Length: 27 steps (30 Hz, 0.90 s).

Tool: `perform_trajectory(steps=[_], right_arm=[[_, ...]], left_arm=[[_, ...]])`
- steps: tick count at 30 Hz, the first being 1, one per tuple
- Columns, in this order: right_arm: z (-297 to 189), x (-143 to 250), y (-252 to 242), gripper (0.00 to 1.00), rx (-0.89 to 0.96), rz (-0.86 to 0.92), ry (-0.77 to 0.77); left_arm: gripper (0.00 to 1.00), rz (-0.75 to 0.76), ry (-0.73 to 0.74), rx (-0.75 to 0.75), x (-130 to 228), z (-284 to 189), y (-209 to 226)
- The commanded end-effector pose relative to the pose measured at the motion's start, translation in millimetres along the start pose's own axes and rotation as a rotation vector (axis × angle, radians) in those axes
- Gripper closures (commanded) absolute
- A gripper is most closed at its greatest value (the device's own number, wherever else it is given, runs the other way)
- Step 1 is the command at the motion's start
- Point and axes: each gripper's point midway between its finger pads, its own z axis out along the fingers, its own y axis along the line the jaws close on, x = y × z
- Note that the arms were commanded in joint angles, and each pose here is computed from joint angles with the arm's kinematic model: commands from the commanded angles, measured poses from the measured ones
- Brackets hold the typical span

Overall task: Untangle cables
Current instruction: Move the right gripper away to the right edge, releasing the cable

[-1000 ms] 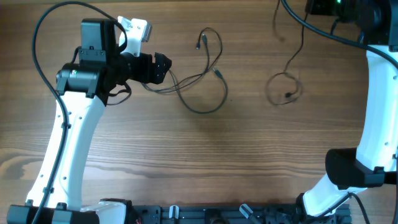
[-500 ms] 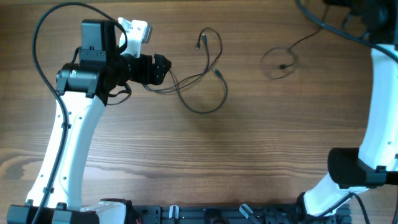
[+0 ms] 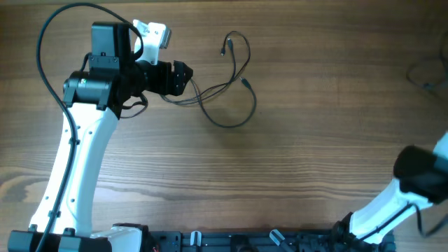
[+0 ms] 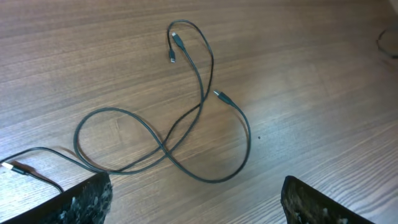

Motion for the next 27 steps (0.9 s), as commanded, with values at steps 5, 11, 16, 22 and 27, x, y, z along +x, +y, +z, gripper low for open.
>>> perform_trajectory(steps=[5,11,16,22,27], right_arm=[[117.0,79.8,-51.0,0.96,0.11,0.014,0.145],[172.3,140.6,-95.1,0.96,0.171,-0.011,0.245],[204.1,211.2,-135.5,0.96,0.224,0.011,0.387],[221.4,281.0,-158.5,0.96,0.24,0.029,0.535],[224.0,287.4,-153.3,0.96,0.213,0.035,0.547]], left_arm=[[0.11,-0.007,-0.01,0.037,-2.9,-9.6,-13.3],[0.14,-0.058,0.009,0.04,1.4,-9.4,-14.4],[0.15,-0.086,0.011,0.044,1.5,-8.6,-17.1],[0.16,-0.074,0.018,0.058,2.6,-6.4,-25.3],[0.16,-0.079,0.019,0.061,2.7,-6.1,-26.6]])
